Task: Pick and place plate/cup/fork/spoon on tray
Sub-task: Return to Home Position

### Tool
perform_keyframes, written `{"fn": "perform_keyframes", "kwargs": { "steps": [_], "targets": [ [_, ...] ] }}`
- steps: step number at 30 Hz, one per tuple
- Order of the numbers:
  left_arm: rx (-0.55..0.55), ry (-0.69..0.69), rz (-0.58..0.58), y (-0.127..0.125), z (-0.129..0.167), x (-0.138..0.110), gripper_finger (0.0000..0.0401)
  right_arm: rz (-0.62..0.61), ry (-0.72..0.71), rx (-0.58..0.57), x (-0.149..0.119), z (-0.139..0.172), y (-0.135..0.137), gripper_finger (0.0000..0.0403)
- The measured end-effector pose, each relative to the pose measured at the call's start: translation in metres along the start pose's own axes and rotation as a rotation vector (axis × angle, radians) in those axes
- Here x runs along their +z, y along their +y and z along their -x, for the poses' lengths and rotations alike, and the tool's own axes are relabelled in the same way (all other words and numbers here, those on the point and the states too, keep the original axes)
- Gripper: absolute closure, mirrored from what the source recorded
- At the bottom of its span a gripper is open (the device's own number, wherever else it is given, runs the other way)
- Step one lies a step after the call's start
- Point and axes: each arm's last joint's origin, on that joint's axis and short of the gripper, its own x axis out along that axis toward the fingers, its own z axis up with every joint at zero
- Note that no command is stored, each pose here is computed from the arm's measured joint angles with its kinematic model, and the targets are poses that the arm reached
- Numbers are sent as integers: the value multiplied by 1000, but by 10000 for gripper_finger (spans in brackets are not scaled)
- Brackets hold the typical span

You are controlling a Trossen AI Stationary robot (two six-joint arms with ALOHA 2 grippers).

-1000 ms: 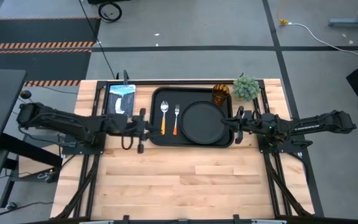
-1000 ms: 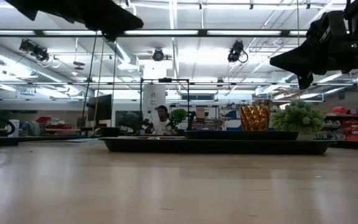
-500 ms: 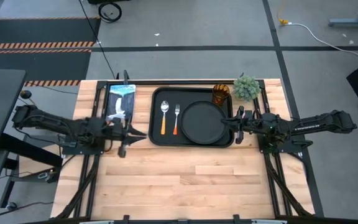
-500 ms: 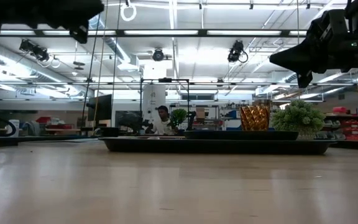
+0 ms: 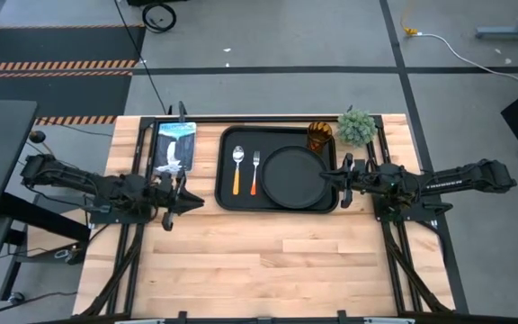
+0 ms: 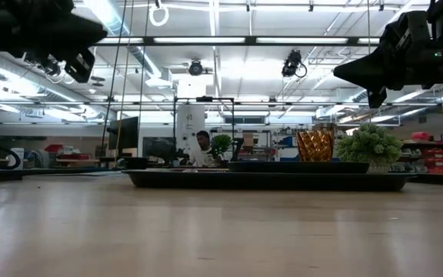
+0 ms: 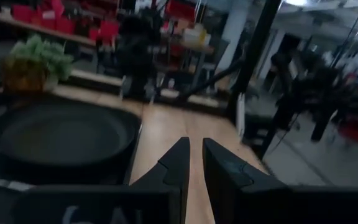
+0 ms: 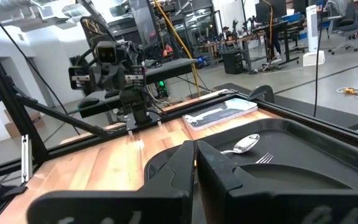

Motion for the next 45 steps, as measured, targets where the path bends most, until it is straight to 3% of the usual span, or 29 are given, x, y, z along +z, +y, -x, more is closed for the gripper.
{"fn": "perform_keyframes", "kwargs": {
  "steps": [6, 45],
  "targets": [
    [17, 65, -22, 2, 0, -6, 351, 0, 0, 0, 0, 0, 0, 380],
    [17, 65, -21, 2, 0, -6, 351, 0, 0, 0, 0, 0, 0, 380]
  ]
}}
